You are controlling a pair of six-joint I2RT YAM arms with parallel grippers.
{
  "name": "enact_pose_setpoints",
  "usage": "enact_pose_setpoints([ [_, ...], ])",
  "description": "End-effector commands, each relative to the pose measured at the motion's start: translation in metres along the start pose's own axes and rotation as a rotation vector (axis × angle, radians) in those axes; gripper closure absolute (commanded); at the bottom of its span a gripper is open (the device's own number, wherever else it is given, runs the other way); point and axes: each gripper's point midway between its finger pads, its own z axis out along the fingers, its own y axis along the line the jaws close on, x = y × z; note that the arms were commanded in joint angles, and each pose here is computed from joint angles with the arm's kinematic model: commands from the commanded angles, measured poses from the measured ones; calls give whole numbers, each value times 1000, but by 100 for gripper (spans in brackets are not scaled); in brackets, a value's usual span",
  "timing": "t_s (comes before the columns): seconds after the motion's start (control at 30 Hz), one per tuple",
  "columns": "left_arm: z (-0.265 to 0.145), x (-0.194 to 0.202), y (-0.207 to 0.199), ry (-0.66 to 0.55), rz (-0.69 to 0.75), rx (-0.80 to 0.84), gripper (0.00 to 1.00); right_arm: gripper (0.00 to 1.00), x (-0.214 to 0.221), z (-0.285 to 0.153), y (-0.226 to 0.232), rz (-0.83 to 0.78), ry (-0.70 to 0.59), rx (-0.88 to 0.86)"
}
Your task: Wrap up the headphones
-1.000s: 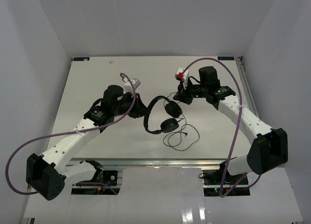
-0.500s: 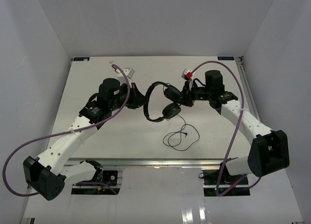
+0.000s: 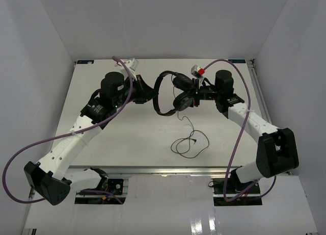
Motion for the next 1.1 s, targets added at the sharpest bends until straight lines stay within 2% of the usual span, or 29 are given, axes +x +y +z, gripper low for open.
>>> enact_pose_setpoints([
  [0.0,-10,-26,-22,-62,-41,42,100,67,-12,10,5,-25,-52,-72],
  [0.13,-15,-34,-30,-84,-60,54,100,53,-9,19,5,-29,-68,-99],
  [0.33,-24,-46,-36,-110,-64,44,100,43,3,31,7,-16,-70,-131],
  [0.5,-30,-55,-36,-137,-68,17,100,44,15,33,5,-42,-54,-160],
  [0.77,-39,-77,-30,-234,-118,-54,100,51,57,33,41,-31,-23,-266],
  [1.0,-47,-102,-31,-324,-161,-95,100,59,74,42,74,-43,-22,-388],
  [1.07,-53,-110,-33,-344,-166,-112,100,65,73,45,85,-54,-33,-428],
])
